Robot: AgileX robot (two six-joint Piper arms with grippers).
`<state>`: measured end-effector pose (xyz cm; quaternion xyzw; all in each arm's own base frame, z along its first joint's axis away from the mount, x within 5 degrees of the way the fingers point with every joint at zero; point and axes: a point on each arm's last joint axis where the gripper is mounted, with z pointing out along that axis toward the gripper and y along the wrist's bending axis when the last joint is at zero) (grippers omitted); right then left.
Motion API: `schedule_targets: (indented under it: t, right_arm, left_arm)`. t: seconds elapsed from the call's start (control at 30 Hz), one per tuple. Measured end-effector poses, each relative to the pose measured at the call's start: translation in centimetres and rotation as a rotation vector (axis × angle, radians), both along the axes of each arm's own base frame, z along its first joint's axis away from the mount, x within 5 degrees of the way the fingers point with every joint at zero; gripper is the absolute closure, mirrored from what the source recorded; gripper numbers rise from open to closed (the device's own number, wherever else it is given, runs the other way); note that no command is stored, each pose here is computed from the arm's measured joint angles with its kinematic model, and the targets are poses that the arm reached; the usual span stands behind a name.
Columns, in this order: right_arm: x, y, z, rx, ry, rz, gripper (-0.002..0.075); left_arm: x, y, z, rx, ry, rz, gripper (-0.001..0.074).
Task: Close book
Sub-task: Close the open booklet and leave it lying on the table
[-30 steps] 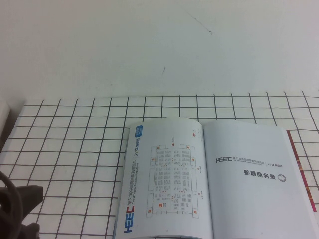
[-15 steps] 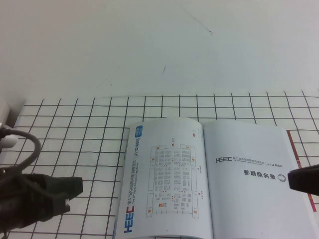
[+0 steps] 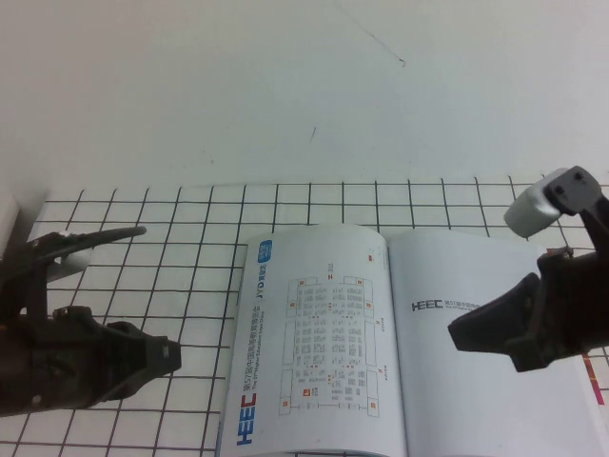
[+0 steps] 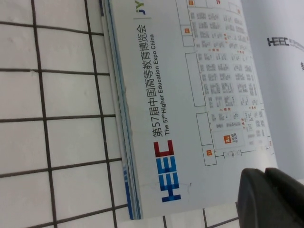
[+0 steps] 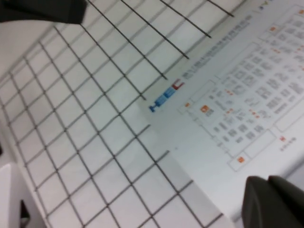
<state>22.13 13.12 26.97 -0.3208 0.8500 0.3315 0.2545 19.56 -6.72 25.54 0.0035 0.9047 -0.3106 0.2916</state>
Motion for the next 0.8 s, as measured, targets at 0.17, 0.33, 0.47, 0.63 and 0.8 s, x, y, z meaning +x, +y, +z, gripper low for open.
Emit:
schedule_targets:
  t: [0.17,0.33,0.47,0.63,0.8]
  right_arm:
    - [1.7,0.3,-0.3,-0.146,-0.021,-0.085,0.0729]
    - [3.1,0.6,-1.4,-0.216,-0.032,-0.169,0.0729]
    - [3.3,1.4,-2.5,-0.23,0.017,-0.181,0.0729]
    - [3.3,2.8,-3.4,-0.236,0.02,-0.175,0.0729]
    - [4.2,3.9,-4.0,-0.264,0.005,-0.144,0.0729]
  left_arm:
    - [0.5,0.0,-0.7,0.008,0.024,0.008,0.0738]
    - [1.0,0.3,-0.8,0.03,-0.007,0.043,0.0738]
    - [1.4,0.5,-0.8,0.067,-0.051,0.044,0.0738]
    - [2.0,0.7,-1.2,0.115,-0.081,0.038,0.0738]
    - [2.7,0.6,-2.3,0.1,-0.033,0.056,0.0738]
